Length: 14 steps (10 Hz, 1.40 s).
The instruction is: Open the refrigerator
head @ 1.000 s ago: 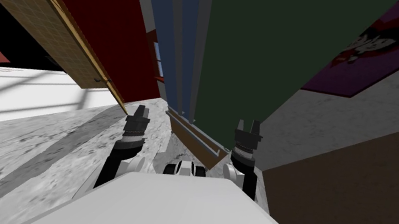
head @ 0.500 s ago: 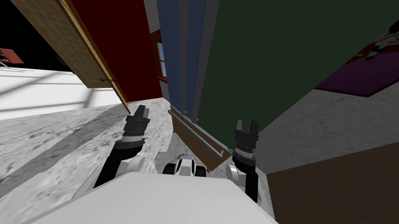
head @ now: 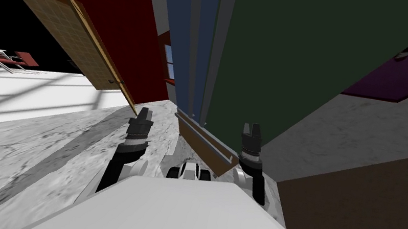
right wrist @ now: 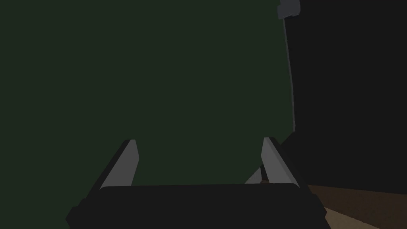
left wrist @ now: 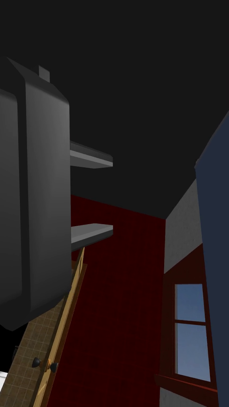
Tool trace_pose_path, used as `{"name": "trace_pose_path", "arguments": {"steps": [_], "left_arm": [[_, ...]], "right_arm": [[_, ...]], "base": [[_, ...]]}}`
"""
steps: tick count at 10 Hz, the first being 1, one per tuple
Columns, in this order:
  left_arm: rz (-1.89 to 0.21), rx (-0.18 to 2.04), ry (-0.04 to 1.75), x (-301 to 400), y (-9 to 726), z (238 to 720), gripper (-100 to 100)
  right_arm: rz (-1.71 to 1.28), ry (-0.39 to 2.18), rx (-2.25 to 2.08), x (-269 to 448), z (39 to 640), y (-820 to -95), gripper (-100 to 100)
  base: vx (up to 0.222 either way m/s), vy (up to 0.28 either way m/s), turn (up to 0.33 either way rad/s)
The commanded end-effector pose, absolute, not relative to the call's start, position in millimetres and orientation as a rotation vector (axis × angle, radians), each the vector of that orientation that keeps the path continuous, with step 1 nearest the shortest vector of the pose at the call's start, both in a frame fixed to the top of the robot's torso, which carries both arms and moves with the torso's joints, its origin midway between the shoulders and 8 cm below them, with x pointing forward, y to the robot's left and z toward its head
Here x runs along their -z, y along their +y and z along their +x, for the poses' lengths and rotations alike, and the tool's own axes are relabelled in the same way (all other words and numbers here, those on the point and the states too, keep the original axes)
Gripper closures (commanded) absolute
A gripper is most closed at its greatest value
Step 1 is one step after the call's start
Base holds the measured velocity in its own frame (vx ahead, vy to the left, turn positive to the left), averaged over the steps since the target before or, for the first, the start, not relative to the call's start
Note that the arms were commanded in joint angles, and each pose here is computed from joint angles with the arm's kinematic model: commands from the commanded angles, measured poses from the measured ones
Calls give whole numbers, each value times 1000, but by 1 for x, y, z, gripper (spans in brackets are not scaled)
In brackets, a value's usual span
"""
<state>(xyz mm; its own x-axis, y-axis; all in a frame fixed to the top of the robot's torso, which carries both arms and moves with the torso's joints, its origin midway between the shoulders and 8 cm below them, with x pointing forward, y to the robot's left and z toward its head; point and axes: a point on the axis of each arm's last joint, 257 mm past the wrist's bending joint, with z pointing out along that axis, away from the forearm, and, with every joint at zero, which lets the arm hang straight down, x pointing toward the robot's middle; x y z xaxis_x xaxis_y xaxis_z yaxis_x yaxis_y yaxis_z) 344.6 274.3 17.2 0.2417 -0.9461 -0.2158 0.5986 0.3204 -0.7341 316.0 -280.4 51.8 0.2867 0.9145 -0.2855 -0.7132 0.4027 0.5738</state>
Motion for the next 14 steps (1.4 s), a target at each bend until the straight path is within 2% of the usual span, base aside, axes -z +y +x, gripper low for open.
{"name": "trace_pose_path", "arguments": {"steps": [1,14], "left_arm": [[-577,1140,723,-17,274,345,0],[-577,1140,723,-17,274,345,0]], "right_arm": [[319,658,-1027,-47,318,-286,-100],[128,720,-561,-24,326,-325,-100]], "base": [[16,53,81],[21,55,58]]}}
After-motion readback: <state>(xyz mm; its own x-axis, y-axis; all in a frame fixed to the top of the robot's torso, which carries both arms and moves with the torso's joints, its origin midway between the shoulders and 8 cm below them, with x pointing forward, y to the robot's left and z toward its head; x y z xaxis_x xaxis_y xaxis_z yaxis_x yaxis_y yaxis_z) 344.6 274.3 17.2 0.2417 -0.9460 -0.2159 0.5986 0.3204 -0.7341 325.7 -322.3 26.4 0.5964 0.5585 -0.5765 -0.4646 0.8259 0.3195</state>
